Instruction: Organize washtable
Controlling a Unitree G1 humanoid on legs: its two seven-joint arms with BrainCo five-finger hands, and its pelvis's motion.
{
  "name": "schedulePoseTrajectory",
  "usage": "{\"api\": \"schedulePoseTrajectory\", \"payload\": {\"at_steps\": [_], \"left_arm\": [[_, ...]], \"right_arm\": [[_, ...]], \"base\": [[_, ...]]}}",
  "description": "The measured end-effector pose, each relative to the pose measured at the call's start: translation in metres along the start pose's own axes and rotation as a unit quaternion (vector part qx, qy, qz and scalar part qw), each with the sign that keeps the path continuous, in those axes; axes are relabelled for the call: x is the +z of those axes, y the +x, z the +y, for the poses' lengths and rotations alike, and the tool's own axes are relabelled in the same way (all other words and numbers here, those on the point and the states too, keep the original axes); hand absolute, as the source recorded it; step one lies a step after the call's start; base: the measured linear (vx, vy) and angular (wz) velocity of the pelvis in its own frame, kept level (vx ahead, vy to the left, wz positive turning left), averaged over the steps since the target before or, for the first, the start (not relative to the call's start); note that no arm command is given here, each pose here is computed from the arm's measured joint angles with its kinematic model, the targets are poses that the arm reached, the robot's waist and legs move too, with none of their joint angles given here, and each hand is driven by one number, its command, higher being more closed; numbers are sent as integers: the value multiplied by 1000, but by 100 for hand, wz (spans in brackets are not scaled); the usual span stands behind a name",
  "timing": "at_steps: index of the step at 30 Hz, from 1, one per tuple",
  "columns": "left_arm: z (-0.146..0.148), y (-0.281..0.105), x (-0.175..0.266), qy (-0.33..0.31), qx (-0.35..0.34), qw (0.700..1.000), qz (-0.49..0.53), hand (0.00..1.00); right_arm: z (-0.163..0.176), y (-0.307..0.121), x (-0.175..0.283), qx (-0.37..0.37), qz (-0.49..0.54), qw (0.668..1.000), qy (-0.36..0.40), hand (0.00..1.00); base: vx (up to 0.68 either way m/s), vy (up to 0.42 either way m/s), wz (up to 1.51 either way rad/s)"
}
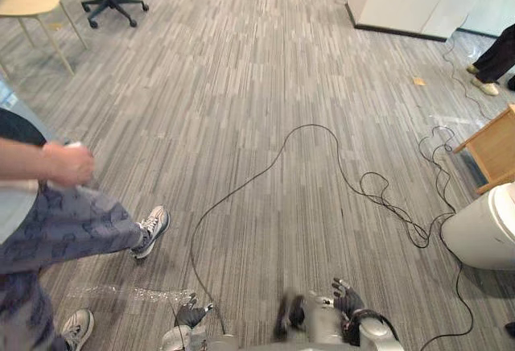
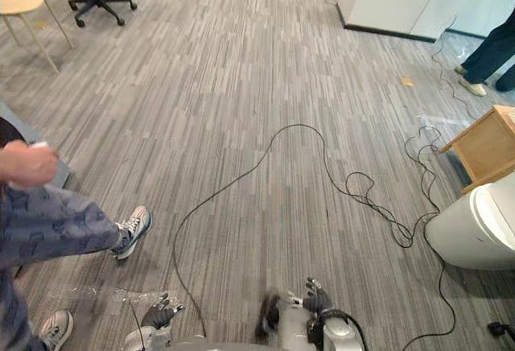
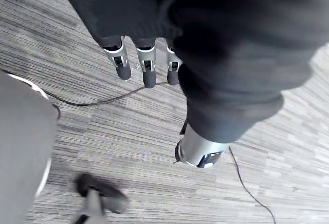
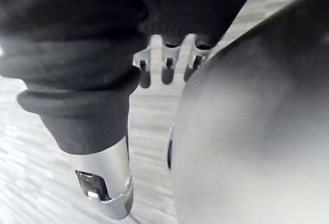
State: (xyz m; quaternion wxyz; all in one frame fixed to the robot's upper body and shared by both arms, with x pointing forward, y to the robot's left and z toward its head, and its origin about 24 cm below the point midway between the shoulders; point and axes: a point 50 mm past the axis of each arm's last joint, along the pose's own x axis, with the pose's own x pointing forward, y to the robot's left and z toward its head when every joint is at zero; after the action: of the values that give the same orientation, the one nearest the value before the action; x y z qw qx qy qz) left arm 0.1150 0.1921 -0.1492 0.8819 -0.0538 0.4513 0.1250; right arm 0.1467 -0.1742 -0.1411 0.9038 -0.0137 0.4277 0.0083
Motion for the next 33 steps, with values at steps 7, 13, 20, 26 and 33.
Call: {"api": "schedulePoseTrajectory", "payload": {"at_steps": [7,13,20,26,33], "left_arm": [[-9,-1,-6,-6,-5,1000,7,0],[-1,1,25,-12,2,998,-60,0],[-2,-2,33,-62,16,994,-91,0],[14,1,20,-55,44,997,-45,0],[3,1,8,-11,24,1000,-16,0]], "right_arm": [[-10,2,14,-7,-19,1000,-13,0],[16,5,5,21,9,1000,-7,0],[36,3,-10,41,40,998,8,0],[23,-2,-16,13,35,998,49,0],[1,-1,-4,-10,5,999,31,0]], "base": [[733,-221,36],[698,-92,-60],[765,204,-55],[850,283,16],[791,102,47]]}}
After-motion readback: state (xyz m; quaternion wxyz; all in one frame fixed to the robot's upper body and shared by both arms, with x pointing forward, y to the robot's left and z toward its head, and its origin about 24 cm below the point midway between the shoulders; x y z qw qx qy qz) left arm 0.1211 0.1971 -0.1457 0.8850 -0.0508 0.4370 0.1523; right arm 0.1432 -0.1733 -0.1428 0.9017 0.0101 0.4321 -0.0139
